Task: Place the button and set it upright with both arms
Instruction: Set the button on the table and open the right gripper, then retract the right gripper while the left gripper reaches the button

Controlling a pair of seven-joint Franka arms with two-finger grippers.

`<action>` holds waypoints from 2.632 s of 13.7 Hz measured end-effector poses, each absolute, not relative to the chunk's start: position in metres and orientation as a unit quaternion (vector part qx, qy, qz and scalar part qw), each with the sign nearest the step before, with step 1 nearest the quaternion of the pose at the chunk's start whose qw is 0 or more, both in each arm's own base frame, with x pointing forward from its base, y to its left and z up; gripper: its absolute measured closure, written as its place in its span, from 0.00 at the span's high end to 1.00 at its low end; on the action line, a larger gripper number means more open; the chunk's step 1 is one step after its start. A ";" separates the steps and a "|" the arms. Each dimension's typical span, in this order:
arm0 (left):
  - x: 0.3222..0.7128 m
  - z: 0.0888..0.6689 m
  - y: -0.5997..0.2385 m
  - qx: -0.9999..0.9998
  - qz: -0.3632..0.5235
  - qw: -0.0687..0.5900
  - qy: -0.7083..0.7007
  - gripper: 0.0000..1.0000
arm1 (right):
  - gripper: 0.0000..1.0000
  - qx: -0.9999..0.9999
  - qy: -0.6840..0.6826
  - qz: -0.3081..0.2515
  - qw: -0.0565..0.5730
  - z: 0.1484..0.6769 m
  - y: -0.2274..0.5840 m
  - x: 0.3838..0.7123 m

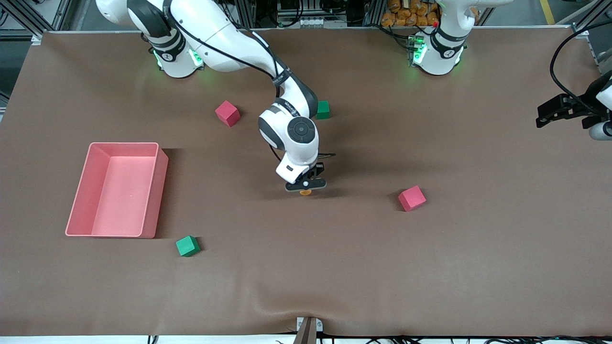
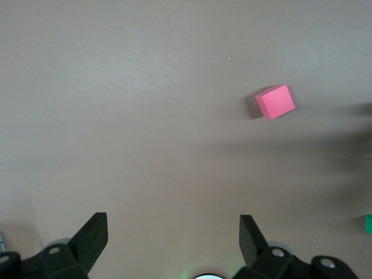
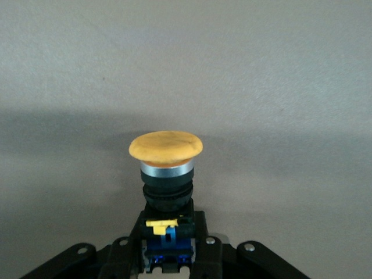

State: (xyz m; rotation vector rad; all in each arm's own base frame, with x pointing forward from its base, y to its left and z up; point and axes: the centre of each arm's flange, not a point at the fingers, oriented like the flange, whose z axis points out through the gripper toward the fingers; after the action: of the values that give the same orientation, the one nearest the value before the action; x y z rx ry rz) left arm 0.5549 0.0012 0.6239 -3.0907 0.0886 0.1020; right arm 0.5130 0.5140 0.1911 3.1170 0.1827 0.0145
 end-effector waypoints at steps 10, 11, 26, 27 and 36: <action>0.565 0.602 0.000 -0.998 0.053 0.024 0.030 1.00 | 1.00 0.999 0.007 -0.025 0.048 0.264 0.465 0.556; 0.567 0.597 -0.002 -0.998 0.058 0.022 0.031 1.00 | 1.00 0.997 -0.004 -0.043 0.061 0.291 0.444 0.564; 0.601 0.455 -0.269 -0.993 0.114 -0.017 -0.027 1.00 | 1.00 0.988 -0.017 -0.148 0.048 0.418 0.107 0.613; 0.600 0.441 -0.288 -0.992 0.121 -0.034 -0.030 1.00 | 1.00 0.990 -0.019 -0.136 0.043 0.427 0.096 0.608; 0.583 0.305 -0.409 -0.989 0.116 -0.059 -0.065 1.00 | 1.00 0.998 0.030 -0.060 0.011 0.495 -0.034 0.582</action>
State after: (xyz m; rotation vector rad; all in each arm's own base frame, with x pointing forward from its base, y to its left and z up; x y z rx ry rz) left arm 0.5826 -0.4091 0.3050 -3.2312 -0.2132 0.3801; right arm 0.5815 -0.0344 0.4955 3.1118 0.0946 -0.1859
